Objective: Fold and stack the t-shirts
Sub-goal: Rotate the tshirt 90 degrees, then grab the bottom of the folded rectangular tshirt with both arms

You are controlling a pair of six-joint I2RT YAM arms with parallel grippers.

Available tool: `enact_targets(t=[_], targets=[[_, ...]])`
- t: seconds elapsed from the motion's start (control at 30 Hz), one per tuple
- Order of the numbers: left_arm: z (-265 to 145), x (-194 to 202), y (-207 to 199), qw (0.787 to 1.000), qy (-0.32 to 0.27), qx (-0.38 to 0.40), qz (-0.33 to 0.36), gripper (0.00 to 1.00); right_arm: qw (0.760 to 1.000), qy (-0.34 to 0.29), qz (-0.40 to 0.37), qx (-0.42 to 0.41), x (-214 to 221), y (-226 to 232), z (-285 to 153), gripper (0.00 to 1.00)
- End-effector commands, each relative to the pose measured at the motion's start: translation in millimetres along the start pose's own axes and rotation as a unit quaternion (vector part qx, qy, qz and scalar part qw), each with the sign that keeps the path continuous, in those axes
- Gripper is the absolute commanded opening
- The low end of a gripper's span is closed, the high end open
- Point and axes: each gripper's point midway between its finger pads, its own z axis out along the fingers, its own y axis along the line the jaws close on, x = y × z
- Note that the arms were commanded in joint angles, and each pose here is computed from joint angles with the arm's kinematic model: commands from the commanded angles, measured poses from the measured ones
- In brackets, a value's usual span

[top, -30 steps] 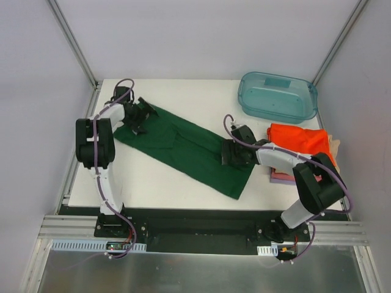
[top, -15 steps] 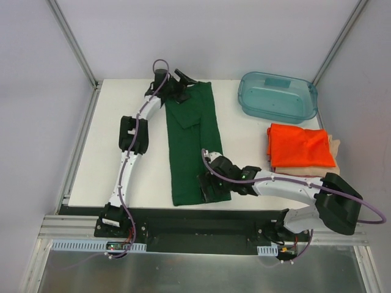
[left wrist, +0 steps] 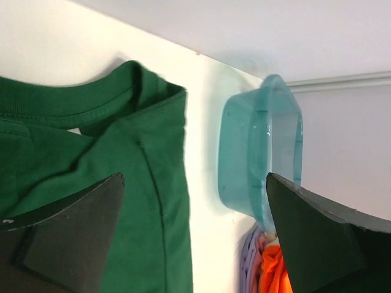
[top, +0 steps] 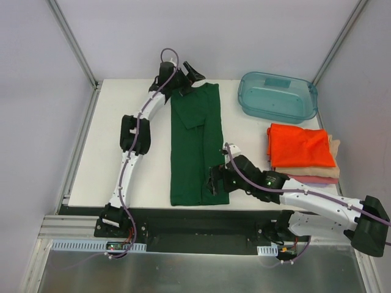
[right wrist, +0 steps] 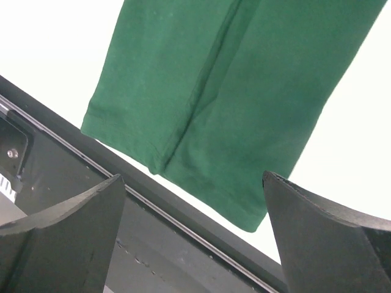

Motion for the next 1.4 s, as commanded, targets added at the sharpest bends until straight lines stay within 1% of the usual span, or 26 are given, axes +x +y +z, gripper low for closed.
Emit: enact_targets(t=[0.0, 0.03, 0.13, 0.17, 0.23, 0.33, 0.37, 0.43, 0.47, 0.5, 0.53, 0.6, 0.67, 0.73, 0.87, 0.97, 1.07, 1.23, 1.3, 1.37], targets=[[-114, -54, -202, 0.973, -0.076, 0.109, 0.187, 0.99, 1.000, 0.003, -0.004, 0.014, 10, -15, -17, 0.96], [-136, -51, -222, 0.967, -0.075, 0.117, 0.215, 0.99, 1.000, 0.003, -0.005, 0.027, 11, -21, -21, 0.96], [-191, -25, -250, 0.962, -0.053, 0.109, 0.247, 0.99, 0.998, -0.016, -0.002, 0.059, 9, -37, -33, 0.96], [-204, -15, -247, 0.964, -0.042, 0.101, 0.243, 0.99, 0.997, -0.029, 0.008, 0.077, 7, -45, -36, 0.96], [-234, 9, -244, 0.965, -0.018, 0.091, 0.244, 0.99, 0.995, -0.034, 0.022, 0.090, 9, -53, -41, 0.96], [-276, 58, -209, 0.972, 0.026, 0.050, 0.229, 0.99, 0.996, -0.023, 0.032, 0.082, 17, -52, -42, 0.96], [-292, 74, -189, 0.974, 0.020, 0.022, 0.227, 0.99, 0.996, -0.020, 0.034, 0.083, 19, -53, -41, 0.96], [-318, 103, -141, 0.971, -0.023, -0.063, 0.230, 0.99, 0.996, -0.013, 0.032, 0.087, 22, -55, -40, 0.96], [-331, 119, -126, 0.968, -0.038, -0.086, 0.232, 0.99, 0.995, -0.008, 0.035, 0.095, 24, -57, -39, 0.96], [-340, 144, -88, 0.967, -0.028, -0.122, 0.220, 0.99, 0.994, -0.005, 0.038, 0.100, 25, -58, -39, 0.96], [-349, 164, -67, 0.971, -0.019, -0.135, 0.198, 0.99, 0.993, -0.003, 0.044, 0.106, 26, -60, -38, 0.96], [-366, 202, -42, 0.978, 0.011, -0.134, 0.156, 0.99, 0.990, 0.002, 0.067, 0.123, 32, -65, -34, 0.96], [-376, 239, -15, 0.981, 0.048, -0.142, 0.120, 0.99, 0.988, 0.013, 0.082, 0.132, 38, -68, -30, 0.96], [-386, 263, 3, 0.981, 0.069, -0.144, 0.110, 0.99, 0.986, 0.018, 0.093, 0.138, 42, -69, -26, 0.96], [-403, 290, 37, 0.975, 0.104, -0.172, 0.095, 0.99, 0.983, 0.014, 0.109, 0.148, 47, -74, -21, 0.96], [-407, 312, 57, 0.968, 0.146, -0.193, 0.068, 0.99, 0.980, 0.005, 0.126, 0.152, 49, -77, -19, 0.96], [-410, 330, 77, 0.957, 0.178, -0.225, 0.048, 0.93, 0.980, 0.002, 0.134, 0.149, 53, -78, -17, 0.96], [-416, 352, 100, 0.937, 0.218, -0.270, 0.042, 0.83, 0.978, -0.013, 0.153, 0.140, 52, -77, -11, 0.96], [-415, 356, 101, 0.933, 0.228, -0.274, 0.042, 0.80, 0.979, -0.011, 0.154, 0.133, 53, -75, -9, 0.96], [-413, 359, 102, 0.932, 0.233, -0.275, 0.043, 0.74, 0.979, -0.008, 0.157, 0.133, 54, -74, -7, 0.96]])
